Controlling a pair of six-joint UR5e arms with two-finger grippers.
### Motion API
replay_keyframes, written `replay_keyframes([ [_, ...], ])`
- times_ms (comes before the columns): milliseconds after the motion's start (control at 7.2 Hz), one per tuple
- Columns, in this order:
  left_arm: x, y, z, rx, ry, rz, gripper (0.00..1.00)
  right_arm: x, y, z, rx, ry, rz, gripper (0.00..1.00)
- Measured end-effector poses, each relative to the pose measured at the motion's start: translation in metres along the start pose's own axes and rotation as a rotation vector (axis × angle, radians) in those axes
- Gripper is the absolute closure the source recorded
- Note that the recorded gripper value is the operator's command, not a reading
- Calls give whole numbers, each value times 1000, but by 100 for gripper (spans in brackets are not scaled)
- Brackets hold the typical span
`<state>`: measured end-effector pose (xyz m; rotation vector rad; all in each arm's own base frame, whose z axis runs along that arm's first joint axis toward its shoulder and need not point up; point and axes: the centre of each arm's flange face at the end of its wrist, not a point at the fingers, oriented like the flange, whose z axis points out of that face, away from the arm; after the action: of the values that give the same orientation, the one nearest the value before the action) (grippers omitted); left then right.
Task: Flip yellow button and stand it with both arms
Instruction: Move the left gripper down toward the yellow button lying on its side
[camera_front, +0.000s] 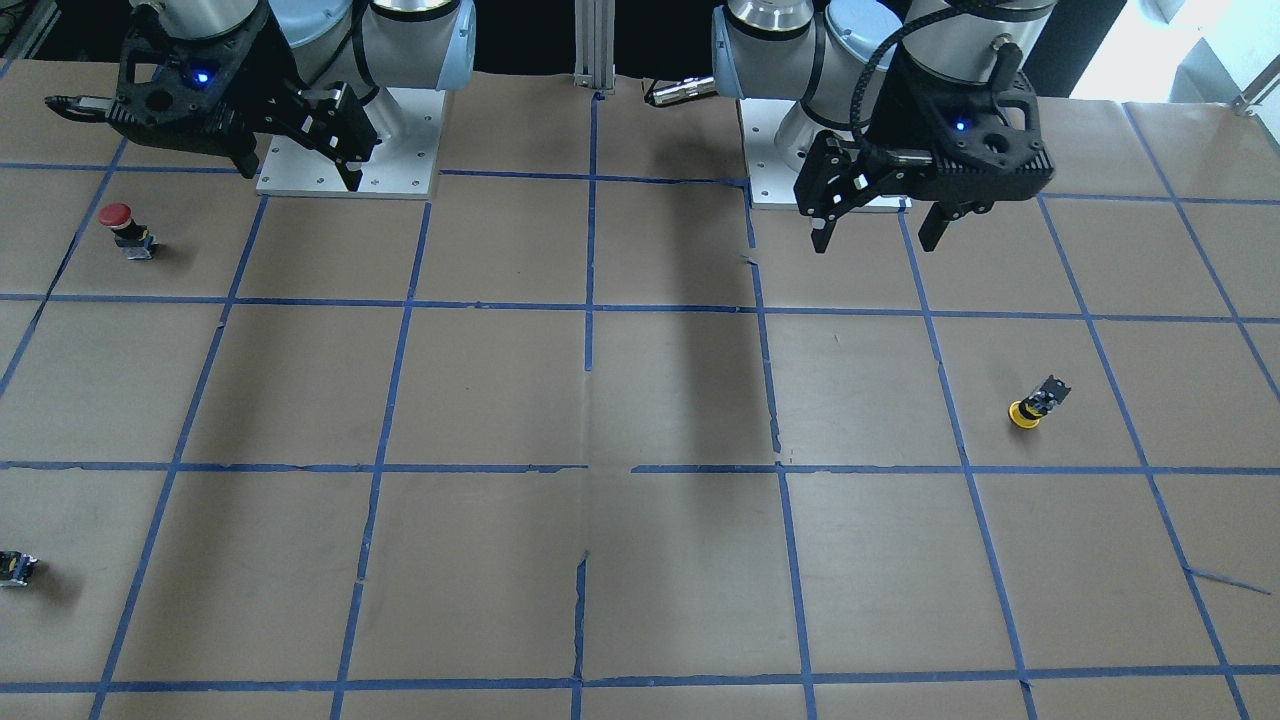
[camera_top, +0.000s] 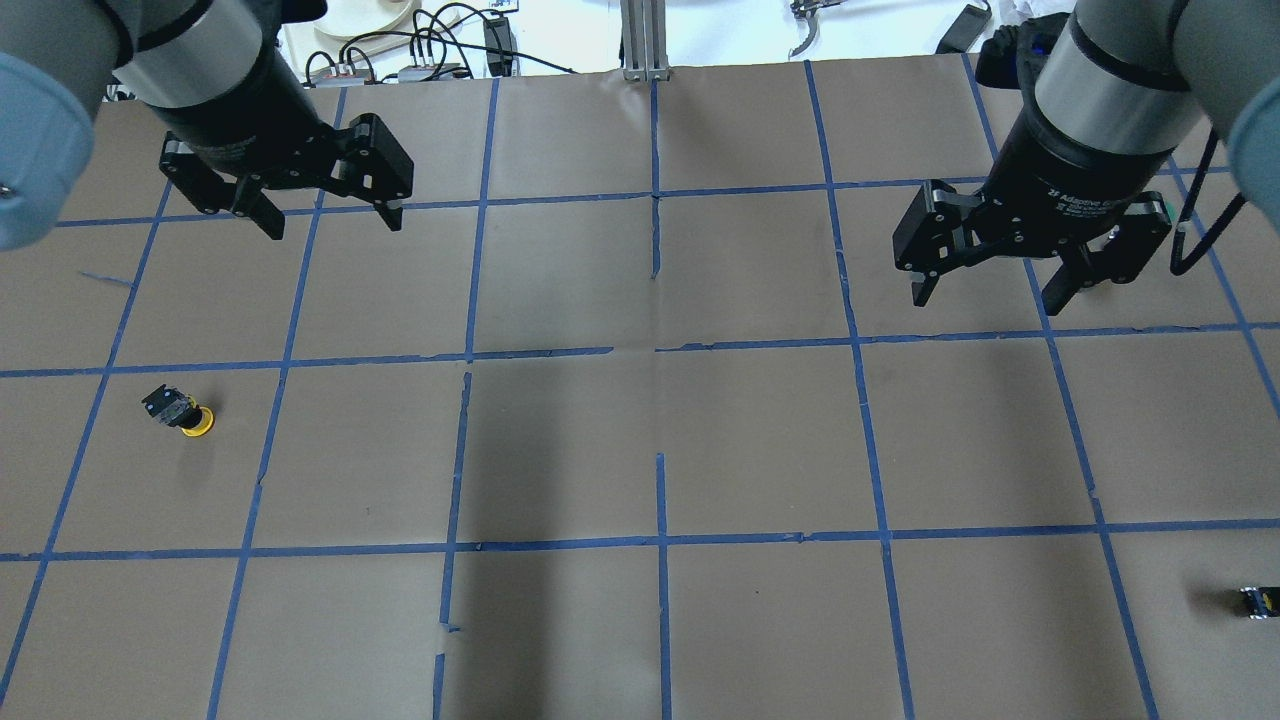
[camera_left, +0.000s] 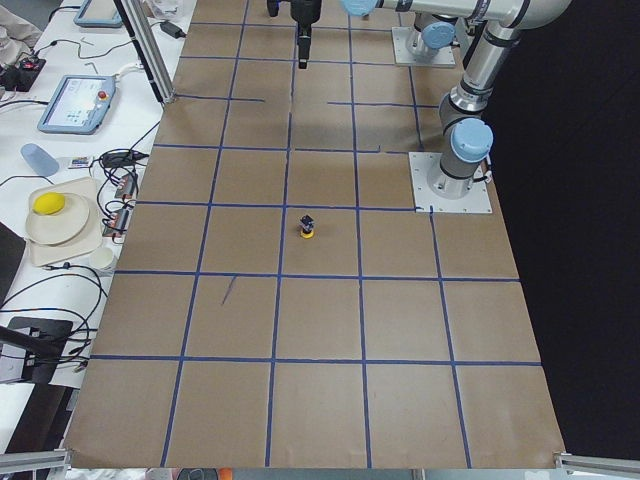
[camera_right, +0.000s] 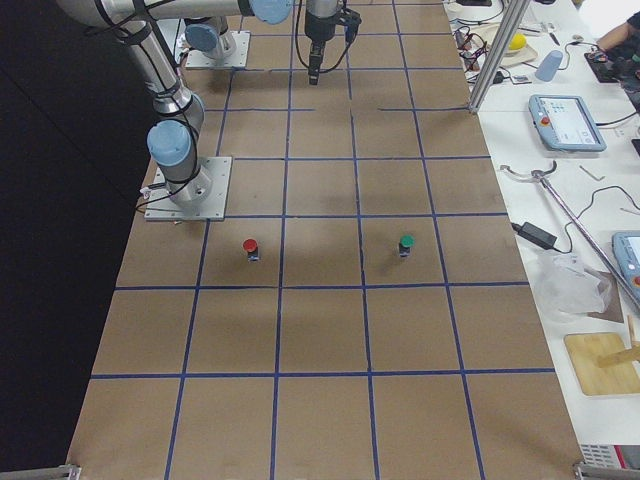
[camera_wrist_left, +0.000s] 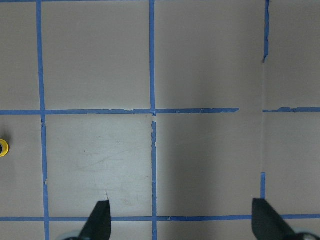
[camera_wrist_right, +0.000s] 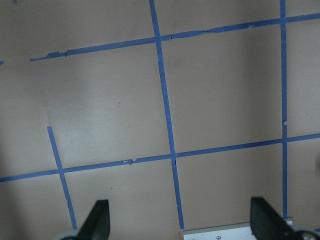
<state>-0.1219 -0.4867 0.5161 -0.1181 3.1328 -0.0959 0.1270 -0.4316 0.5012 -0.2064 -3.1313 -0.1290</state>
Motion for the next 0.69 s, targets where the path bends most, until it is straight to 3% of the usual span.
replay_keyframes([
  [417, -100, -14, 28, -96, -5, -17, 0, 0, 0, 0, 0, 0, -2, 0],
  [694, -183, -19, 58, -145, 5, 90, 0, 0, 0, 0, 1, 0, -4, 0],
])
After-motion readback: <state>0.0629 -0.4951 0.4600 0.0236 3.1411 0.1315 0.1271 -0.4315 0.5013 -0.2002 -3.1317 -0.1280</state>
